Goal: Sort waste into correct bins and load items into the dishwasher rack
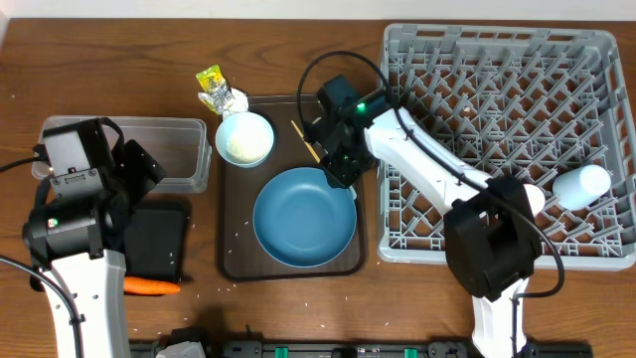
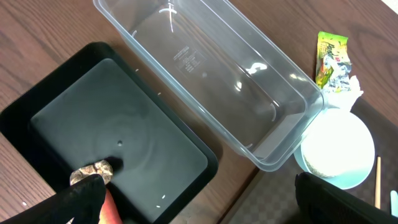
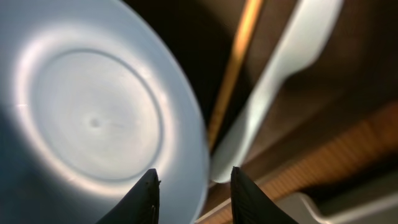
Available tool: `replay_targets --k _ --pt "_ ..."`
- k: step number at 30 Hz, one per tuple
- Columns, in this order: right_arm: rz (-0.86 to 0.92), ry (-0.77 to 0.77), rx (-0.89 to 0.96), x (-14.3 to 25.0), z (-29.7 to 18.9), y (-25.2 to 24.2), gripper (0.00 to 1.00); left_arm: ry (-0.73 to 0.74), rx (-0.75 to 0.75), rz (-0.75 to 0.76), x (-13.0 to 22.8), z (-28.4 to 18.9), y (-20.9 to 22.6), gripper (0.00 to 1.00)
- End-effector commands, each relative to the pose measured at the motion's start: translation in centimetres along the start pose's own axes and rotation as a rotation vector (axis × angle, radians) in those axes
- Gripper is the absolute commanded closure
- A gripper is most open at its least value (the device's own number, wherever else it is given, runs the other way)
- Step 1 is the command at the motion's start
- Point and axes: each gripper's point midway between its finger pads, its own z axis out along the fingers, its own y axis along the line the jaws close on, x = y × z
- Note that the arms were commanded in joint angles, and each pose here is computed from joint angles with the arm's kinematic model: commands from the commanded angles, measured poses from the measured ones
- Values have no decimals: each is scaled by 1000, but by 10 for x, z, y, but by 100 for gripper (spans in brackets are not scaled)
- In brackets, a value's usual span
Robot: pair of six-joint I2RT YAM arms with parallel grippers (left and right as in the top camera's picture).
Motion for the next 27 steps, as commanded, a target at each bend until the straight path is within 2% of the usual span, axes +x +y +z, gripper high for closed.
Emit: replay_targets --k 1,5,11,15,22,27 --pt "-53 -13 -123 -2 7 14 67 -21 5 -14 -5 -6 1 2" --pt "-64 -2 -151 -1 15 17 72 -21 5 -14 -5 -6 1 2" --pt "-57 22 -139 1 30 10 71 -21 5 -14 -5 -6 1 2" --pt "-50 32 -157 2 40 11 76 -21 5 -14 -5 -6 1 2" --pt "-64 -20 -188 -6 17 21 70 -21 5 -14 -5 -6 1 2" --pt "-93 -126 -79 -22 -19 8 64 -21 5 -14 -5 -6 1 2"
